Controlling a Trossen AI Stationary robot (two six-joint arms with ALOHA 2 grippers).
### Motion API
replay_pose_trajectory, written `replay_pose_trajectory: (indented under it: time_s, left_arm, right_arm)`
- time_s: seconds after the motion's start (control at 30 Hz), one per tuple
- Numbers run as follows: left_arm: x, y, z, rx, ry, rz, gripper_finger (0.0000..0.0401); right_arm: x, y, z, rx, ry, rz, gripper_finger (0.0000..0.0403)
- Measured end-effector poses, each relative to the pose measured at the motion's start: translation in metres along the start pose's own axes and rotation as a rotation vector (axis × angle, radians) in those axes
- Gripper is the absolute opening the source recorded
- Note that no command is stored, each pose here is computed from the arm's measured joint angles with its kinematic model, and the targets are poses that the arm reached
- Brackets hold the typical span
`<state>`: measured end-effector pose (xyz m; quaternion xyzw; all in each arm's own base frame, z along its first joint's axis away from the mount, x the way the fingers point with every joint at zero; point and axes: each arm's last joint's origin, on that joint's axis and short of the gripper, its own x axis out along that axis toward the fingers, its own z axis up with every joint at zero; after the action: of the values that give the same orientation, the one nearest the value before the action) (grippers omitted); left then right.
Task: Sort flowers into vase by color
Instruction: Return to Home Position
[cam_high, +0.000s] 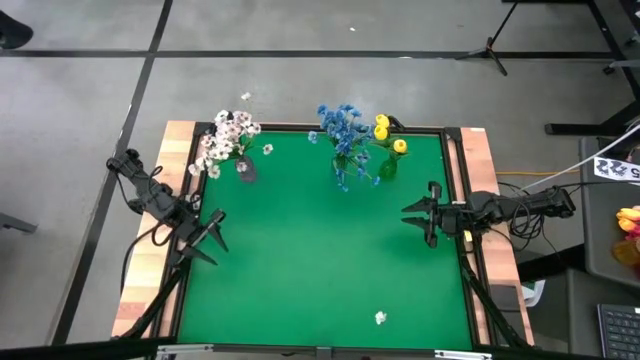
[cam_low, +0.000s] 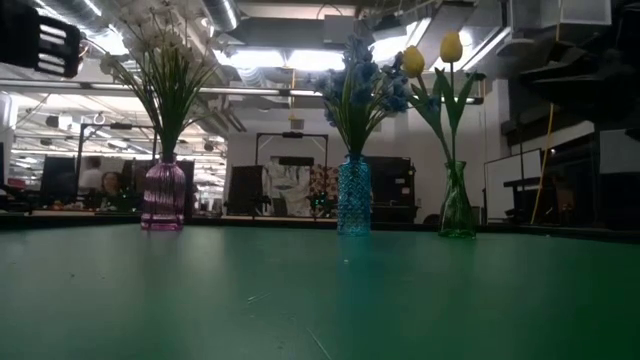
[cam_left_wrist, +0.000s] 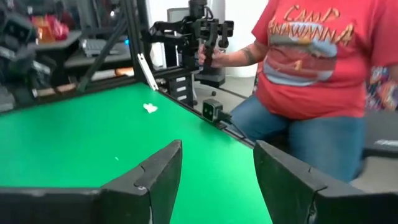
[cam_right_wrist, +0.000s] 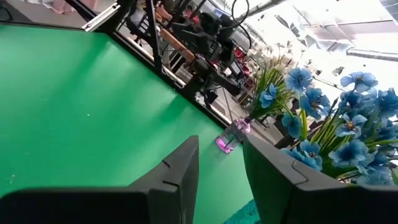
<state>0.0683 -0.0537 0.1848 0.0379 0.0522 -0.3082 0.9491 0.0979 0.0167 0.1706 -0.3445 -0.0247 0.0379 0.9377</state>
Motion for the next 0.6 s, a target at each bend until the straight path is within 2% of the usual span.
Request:
replay_pose_trajectory:
  time_s: [0.17,0.6]
  left_arm:
    - [0.0000,0.0000,0.0000,-0.101,0.000,0.000,0.0195]
    - [0.0000,0.0000,0.0000,-0.104,0.000,0.001,0.0195]
  right_arm:
    - [0.0000,0.0000,0.0000,-0.004,0.000,0.000,0.0127]
    - [0.0000,0.0001,-0.0002,-0.005,0.002,0.001,0.0127]
